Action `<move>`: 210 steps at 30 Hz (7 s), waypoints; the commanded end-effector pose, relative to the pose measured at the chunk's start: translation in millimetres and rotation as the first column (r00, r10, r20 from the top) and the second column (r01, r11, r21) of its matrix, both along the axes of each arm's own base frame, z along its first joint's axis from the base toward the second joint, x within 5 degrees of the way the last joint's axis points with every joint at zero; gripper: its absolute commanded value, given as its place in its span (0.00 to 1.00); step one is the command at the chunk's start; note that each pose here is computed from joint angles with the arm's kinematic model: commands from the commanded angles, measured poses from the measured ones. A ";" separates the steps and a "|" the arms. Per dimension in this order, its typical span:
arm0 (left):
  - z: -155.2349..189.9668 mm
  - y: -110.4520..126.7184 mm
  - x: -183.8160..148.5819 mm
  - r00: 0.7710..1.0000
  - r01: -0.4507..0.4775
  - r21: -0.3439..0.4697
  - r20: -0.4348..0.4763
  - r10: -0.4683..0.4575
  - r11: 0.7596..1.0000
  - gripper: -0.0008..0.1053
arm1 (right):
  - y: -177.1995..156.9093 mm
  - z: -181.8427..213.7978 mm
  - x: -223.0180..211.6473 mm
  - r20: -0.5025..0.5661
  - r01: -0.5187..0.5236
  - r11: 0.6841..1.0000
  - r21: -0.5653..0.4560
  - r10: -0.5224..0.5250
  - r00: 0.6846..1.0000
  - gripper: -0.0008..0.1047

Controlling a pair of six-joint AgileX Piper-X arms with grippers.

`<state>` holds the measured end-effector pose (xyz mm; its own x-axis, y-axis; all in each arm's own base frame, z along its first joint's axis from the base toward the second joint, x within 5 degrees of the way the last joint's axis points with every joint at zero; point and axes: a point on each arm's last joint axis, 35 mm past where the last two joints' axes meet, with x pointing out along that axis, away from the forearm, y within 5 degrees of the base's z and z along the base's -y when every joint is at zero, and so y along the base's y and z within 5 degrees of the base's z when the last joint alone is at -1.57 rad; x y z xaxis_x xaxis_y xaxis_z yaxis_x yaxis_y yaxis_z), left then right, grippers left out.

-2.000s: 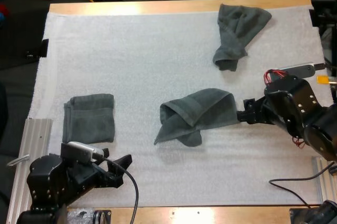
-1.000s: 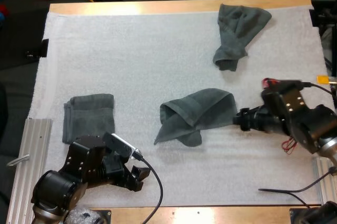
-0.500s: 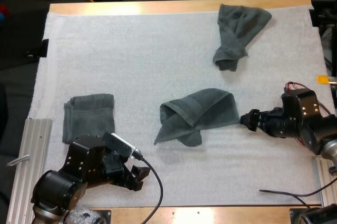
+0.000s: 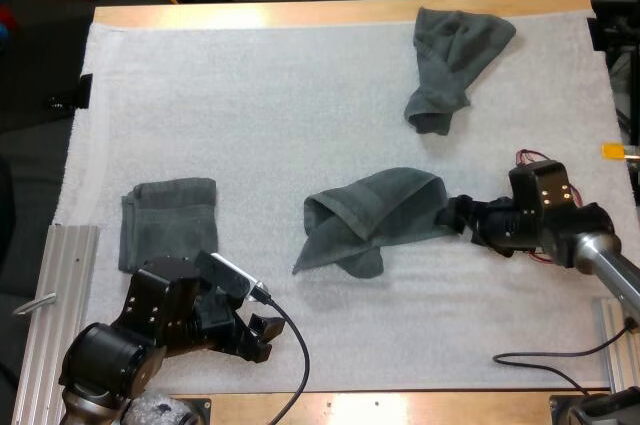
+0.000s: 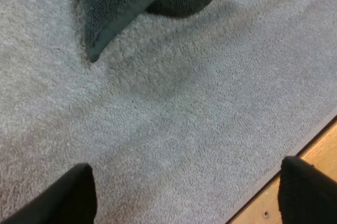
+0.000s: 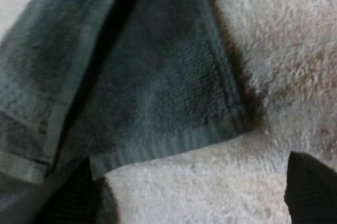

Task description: Pick towel from pile, fold and stack

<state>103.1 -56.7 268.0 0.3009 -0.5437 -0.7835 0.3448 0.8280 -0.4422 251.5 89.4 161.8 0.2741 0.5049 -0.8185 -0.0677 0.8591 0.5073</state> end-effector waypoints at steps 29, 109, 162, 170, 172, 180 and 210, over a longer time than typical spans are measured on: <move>2.6 -1.0 0.4 1.000 0.005 -0.001 0.007 -0.005 1.000 0.66 | 5.7 -47.3 16.1 -0.119 0.059 0.995 0.077 -0.049 0.992 0.57; -94.0 -93.6 80.2 0.775 0.397 0.691 0.100 -0.624 0.604 0.66 | -5.6 -31.8 -10.5 -0.148 -0.128 0.983 -0.131 0.108 0.983 0.02; 12.0 -113.7 110.6 0.738 0.229 0.765 0.267 -0.620 0.602 0.01 | -6.2 88.0 -13.2 0.322 -0.128 0.989 -0.073 0.145 0.936 0.02; 51.8 -114.2 112.5 0.742 0.209 0.778 0.269 -0.614 0.593 0.01 | -5.4 148.7 -8.5 0.408 -0.117 0.990 -0.073 0.136 0.903 0.02; 60.6 -114.1 112.7 0.742 0.199 0.780 0.275 -0.611 0.593 0.01 | -5.4 157.4 -9.0 0.411 -0.119 0.990 -0.071 0.138 0.901 0.02; 94.3 -102.1 102.0 0.730 0.106 0.774 0.366 -0.578 0.624 0.01 | -7.6 186.7 -14.6 0.383 -0.134 0.985 -0.112 0.167 0.908 0.02; 139.2 -60.9 12.0 0.686 0.188 0.655 0.445 -0.575 0.732 0.01 | -21.0 253.6 -83.4 0.385 -0.320 0.942 -0.103 0.335 0.860 0.02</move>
